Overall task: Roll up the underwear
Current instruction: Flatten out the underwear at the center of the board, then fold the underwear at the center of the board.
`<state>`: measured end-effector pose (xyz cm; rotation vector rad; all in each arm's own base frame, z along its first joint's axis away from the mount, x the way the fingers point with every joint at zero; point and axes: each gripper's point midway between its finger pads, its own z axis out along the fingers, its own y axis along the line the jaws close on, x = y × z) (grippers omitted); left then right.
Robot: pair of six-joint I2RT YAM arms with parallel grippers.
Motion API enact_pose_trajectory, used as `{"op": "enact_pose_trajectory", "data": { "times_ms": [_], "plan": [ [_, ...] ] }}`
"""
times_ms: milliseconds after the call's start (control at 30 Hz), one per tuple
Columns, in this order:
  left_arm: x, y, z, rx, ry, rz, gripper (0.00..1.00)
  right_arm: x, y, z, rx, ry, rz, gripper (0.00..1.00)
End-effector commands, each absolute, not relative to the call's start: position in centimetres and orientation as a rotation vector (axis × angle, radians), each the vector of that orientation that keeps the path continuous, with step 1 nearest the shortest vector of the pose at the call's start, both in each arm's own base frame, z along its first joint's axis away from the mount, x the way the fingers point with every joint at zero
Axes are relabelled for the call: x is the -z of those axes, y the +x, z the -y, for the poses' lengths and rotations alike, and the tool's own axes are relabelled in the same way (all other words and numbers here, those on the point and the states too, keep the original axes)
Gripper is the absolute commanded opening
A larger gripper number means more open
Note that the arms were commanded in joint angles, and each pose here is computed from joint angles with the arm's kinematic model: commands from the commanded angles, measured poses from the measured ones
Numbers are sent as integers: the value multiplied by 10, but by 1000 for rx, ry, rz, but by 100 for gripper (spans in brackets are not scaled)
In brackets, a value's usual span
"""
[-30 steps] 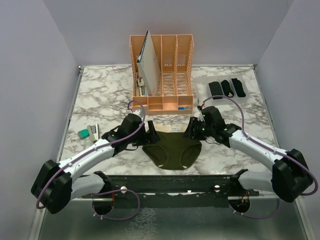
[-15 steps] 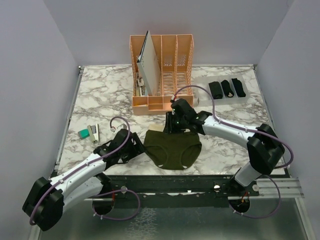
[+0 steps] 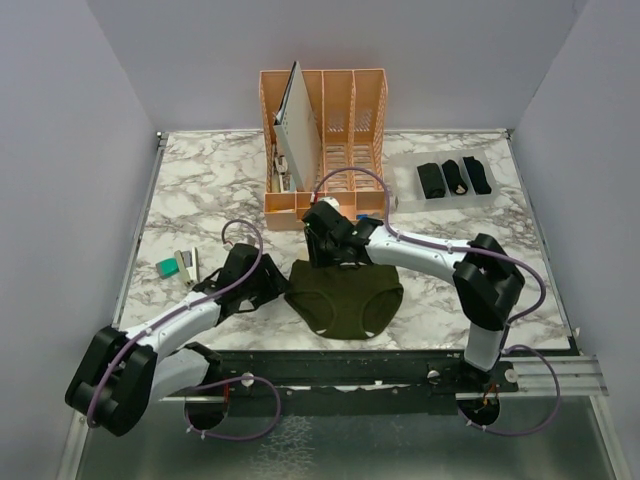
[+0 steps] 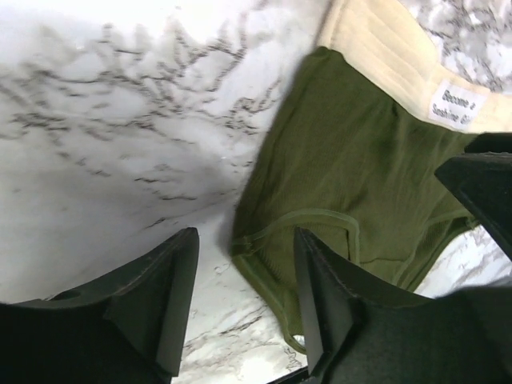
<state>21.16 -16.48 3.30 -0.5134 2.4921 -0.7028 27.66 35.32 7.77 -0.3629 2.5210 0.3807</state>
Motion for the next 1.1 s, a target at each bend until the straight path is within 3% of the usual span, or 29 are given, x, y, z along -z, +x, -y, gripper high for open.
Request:
{"op": "enact_pose_trajectory", "data": {
  "times_ms": [0, 667, 1067],
  "plan": [
    [-6, 191, 169, 739, -428, -2610, 55, -81, 285, -357, -306, -369, -2486, 48],
    [5, 183, 160, 699, -443, -2625, 25, -61, 294, -396, -250, -440, -2548, 48],
    [4, 185, 164, 731, -434, -2613, 18, -47, 294, -417, -198, -474, -2548, 44]
  ]
}}
